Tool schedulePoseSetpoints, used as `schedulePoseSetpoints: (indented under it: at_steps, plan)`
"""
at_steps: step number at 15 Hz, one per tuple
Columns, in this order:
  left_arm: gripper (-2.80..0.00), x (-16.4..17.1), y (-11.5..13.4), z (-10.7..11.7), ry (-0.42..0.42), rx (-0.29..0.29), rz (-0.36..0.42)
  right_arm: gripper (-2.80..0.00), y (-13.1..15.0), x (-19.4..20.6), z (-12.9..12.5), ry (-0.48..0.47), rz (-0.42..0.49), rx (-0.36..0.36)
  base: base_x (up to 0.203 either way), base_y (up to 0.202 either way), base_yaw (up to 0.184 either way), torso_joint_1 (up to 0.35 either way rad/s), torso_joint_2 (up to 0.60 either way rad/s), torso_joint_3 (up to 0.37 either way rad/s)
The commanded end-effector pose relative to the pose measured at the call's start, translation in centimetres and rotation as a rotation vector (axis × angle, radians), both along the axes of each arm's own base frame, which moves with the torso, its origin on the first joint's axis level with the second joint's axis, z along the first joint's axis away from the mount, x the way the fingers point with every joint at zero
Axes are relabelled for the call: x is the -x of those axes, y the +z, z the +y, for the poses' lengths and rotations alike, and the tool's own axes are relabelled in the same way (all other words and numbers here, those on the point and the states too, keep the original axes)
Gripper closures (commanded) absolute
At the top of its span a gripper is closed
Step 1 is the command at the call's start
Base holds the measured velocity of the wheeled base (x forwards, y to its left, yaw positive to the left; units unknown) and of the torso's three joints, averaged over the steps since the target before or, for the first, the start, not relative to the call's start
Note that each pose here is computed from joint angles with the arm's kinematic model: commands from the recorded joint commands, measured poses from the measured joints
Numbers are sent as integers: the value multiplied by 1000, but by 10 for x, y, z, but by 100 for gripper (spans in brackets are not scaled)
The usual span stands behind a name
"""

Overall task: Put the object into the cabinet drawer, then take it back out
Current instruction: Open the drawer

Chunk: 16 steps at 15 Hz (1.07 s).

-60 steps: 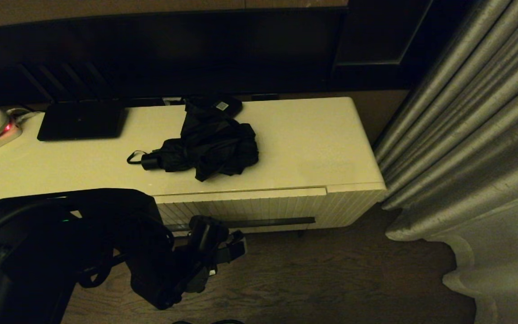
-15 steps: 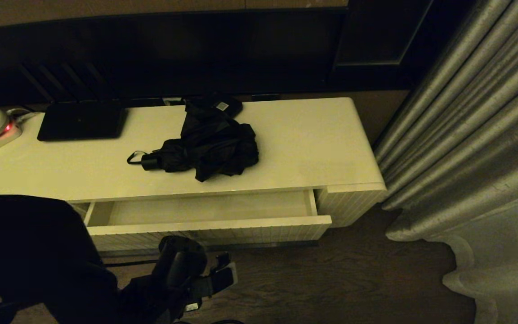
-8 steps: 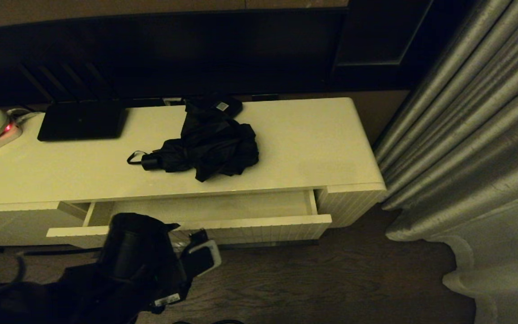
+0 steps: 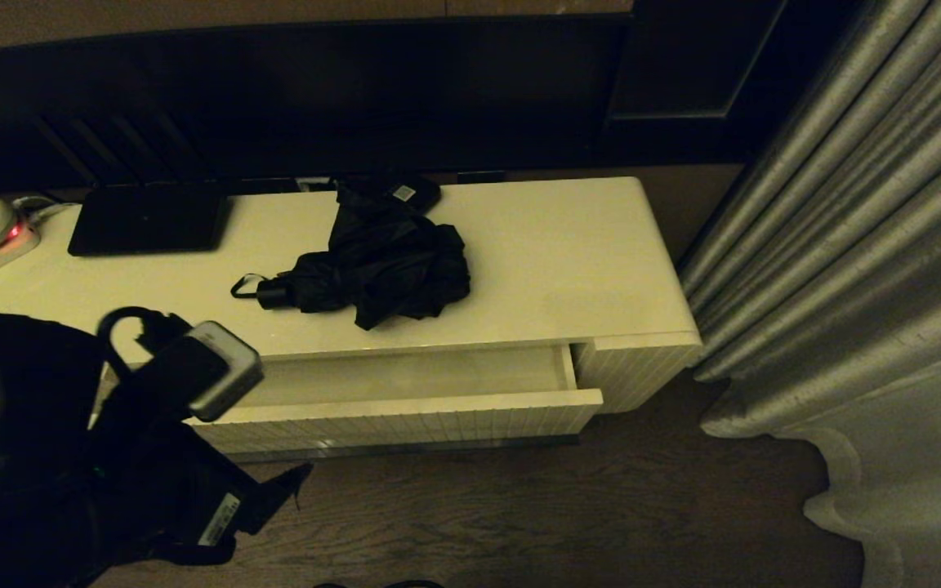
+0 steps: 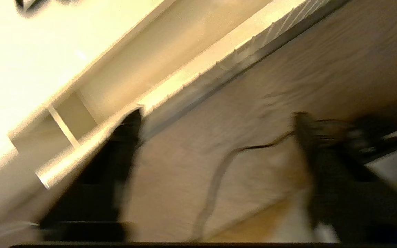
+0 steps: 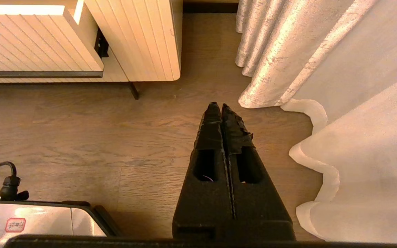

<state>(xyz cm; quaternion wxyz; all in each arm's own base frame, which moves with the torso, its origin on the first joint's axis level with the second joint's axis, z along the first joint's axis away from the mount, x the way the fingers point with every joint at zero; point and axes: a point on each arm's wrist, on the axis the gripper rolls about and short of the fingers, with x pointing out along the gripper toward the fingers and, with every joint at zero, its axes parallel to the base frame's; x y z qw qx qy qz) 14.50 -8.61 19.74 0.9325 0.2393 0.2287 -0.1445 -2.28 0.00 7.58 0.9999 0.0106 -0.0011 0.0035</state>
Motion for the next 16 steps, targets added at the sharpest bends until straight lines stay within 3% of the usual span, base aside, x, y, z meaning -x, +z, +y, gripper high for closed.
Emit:
schedulePoseSetpoints:
  at_steps: [1,4,7,11,16]
  plan:
    - [0,11,21,7,68,136,-23,0,0,0,0,1,1,0,0,0,0,0,0,0]
    - [0,-4,19,-2,159,270,35,0,0,0,0,1,1,0,0,0,0,0,0,0]
    - [0,-22,1,-17,209,280,127,0,0,0,0,1,1,0,0,0,0,0,0,0]
    - [0,-36,-12,-38,294,380,208,0,0,0,0,1,1,0,0,0,0,0,0,0]
    - [0,-57,-30,-53,384,417,266,0,0,0,0,1,1,0,0,0,0,0,0,0]
